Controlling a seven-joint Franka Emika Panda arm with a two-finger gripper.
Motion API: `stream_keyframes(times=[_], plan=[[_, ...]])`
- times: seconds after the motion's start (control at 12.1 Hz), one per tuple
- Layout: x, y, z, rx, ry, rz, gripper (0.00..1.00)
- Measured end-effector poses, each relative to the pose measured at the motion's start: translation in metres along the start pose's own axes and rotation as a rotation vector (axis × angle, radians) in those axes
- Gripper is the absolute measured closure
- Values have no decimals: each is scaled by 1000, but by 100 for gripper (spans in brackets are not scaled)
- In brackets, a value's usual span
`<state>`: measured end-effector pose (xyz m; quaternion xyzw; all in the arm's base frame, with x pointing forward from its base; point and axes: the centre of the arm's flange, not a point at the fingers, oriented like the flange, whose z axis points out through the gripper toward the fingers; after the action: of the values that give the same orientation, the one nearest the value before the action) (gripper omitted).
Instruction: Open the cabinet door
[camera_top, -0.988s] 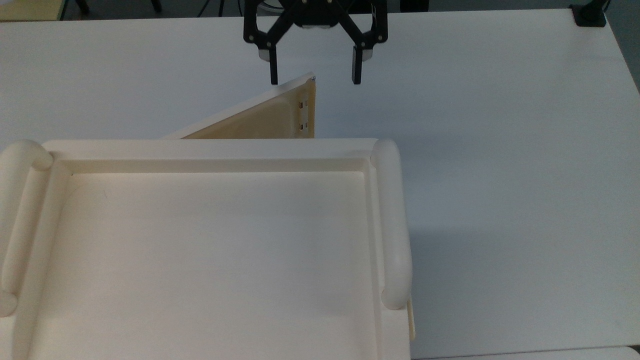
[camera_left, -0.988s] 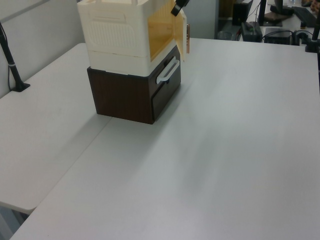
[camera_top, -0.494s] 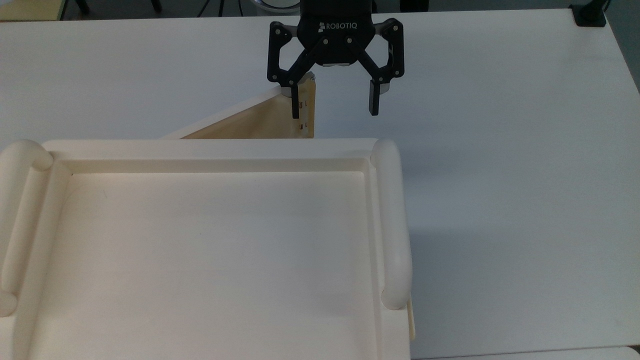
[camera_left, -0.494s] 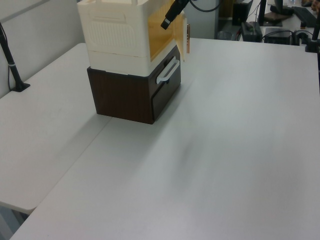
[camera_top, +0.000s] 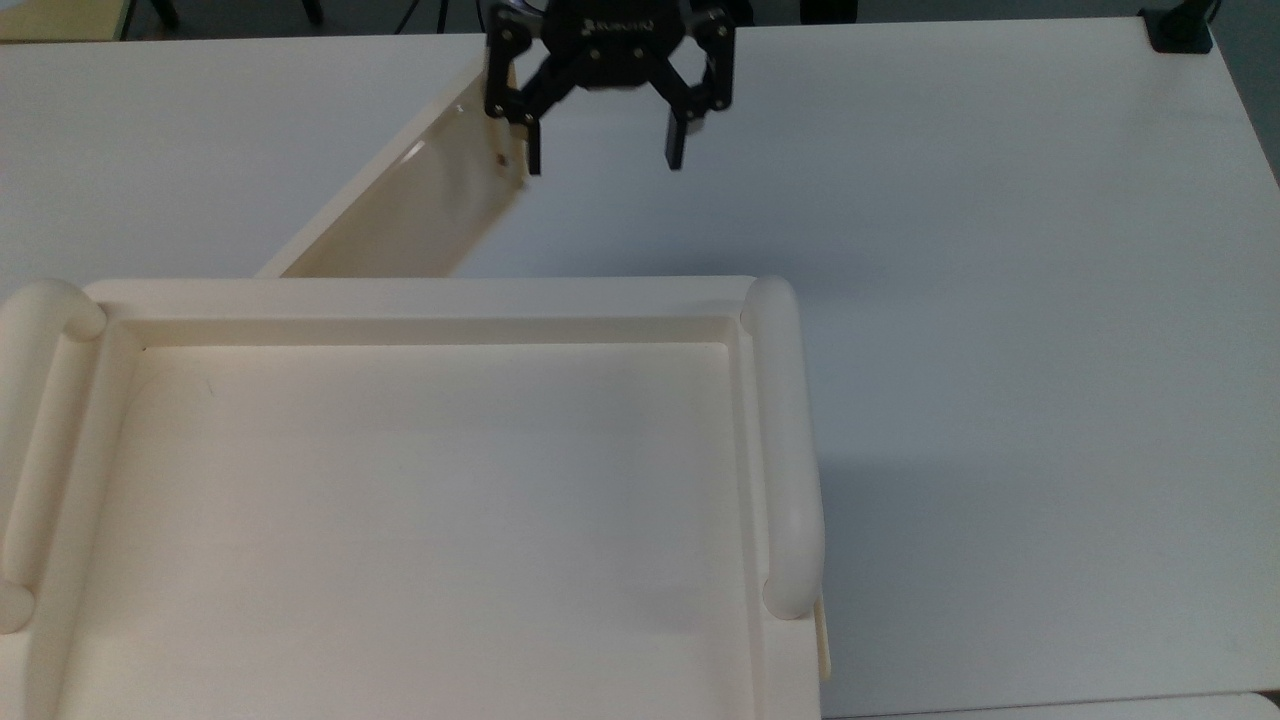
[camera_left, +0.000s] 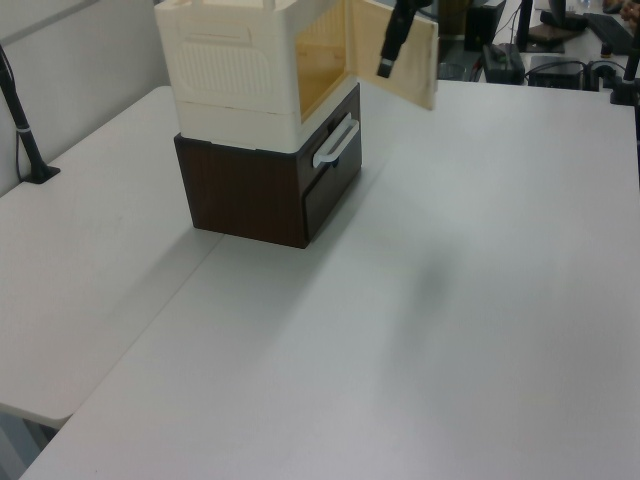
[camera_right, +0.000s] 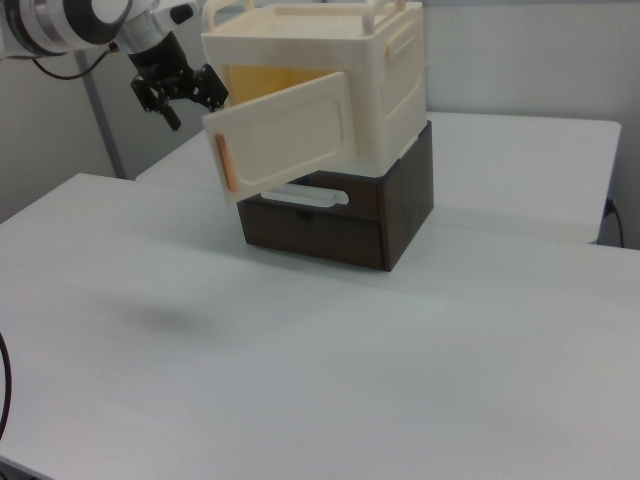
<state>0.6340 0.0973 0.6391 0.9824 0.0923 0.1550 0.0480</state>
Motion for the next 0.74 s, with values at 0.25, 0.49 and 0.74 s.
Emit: stream_keyframes(times=[0.25, 0.49, 0.74], plan=[[-9, 7, 2, -2, -59, -1, 0], [-22, 11, 20, -2, -156, 9, 0], [-35, 35, 37, -11, -210, 66, 0]])
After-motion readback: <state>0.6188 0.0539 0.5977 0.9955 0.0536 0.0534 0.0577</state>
